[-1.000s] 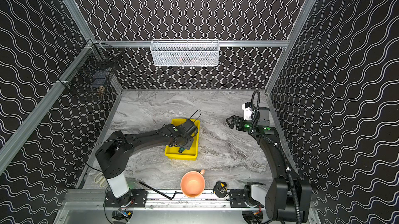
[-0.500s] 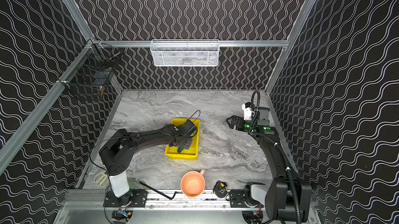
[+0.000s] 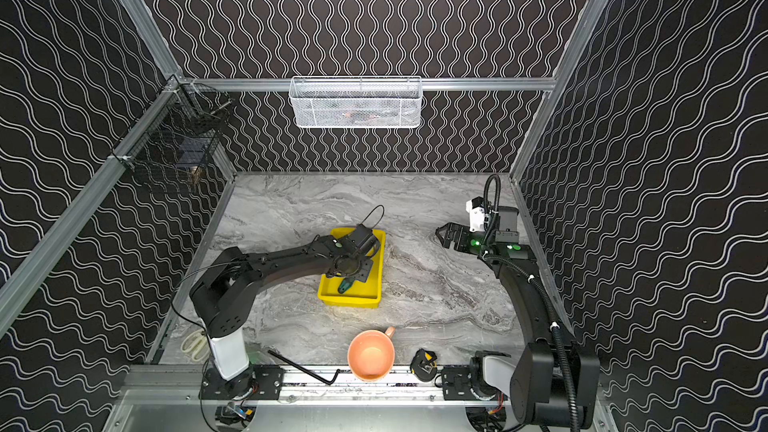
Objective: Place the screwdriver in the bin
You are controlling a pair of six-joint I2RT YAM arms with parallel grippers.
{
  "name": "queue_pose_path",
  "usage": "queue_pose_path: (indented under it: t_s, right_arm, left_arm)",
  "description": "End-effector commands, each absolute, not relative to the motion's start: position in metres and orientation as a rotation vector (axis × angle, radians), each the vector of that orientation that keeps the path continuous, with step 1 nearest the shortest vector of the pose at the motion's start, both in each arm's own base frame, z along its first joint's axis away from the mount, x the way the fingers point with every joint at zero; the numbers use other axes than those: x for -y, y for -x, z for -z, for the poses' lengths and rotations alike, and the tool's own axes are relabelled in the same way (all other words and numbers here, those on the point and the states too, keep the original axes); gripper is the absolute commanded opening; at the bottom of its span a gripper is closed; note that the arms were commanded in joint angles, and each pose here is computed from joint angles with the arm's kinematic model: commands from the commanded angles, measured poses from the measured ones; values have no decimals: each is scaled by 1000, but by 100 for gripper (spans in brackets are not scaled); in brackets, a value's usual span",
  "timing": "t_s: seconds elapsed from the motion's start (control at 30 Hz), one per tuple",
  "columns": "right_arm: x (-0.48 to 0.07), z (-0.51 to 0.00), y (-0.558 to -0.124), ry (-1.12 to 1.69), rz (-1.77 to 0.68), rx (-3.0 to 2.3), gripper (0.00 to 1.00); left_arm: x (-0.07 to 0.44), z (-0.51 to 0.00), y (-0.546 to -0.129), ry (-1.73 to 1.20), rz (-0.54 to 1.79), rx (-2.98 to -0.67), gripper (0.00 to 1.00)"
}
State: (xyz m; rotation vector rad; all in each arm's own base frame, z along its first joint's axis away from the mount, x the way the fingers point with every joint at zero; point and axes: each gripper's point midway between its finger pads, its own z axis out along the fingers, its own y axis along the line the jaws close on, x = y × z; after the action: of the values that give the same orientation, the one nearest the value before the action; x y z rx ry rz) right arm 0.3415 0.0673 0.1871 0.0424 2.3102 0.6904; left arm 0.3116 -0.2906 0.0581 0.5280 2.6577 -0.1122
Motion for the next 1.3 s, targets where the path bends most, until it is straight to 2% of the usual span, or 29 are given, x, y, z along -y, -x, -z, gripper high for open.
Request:
queue_pose_path:
  t_s: [0.0,0.17,0.27,0.33,0.53,0.73,0.9,1.07,1.27]
  right_arm:
    - [-67,-193,-342,-20,-681,-2298,99]
    - [-68,-197,-342,-19,-690,-2288,99]
    - [-69,-202,-344,-17,-700,-2271,99]
    - [-70,-207,-346,-14,-708,-2254,99]
    - [-70,-235,-363,-32,-724,-2165,99]
    - [-46,-282,-387,-172,-620,-1976,99]
    - [-8,-298,-386,-309,-418,-1828,99]
    - [25,-271,-376,-357,-170,-1804,99]
    - [35,-228,-367,-265,-20,-1773,99]
  left_arm:
    - [298,-83,-318,-539,161,-2612,61]
    - [301,-124,-323,-548,188,-2546,75]
    - [290,-156,-328,-536,158,-2484,86]
    - [279,-180,-333,-511,144,-2434,99]
    - [217,-254,-358,-329,139,-2199,99]
    - [134,-290,-374,-86,-9,-1993,99]
    - [88,-274,-386,-27,-89,-1888,99]
    - [60,-235,-396,-92,-178,-1791,99]
    - [21,-174,-397,-1,-213,-1871,99]
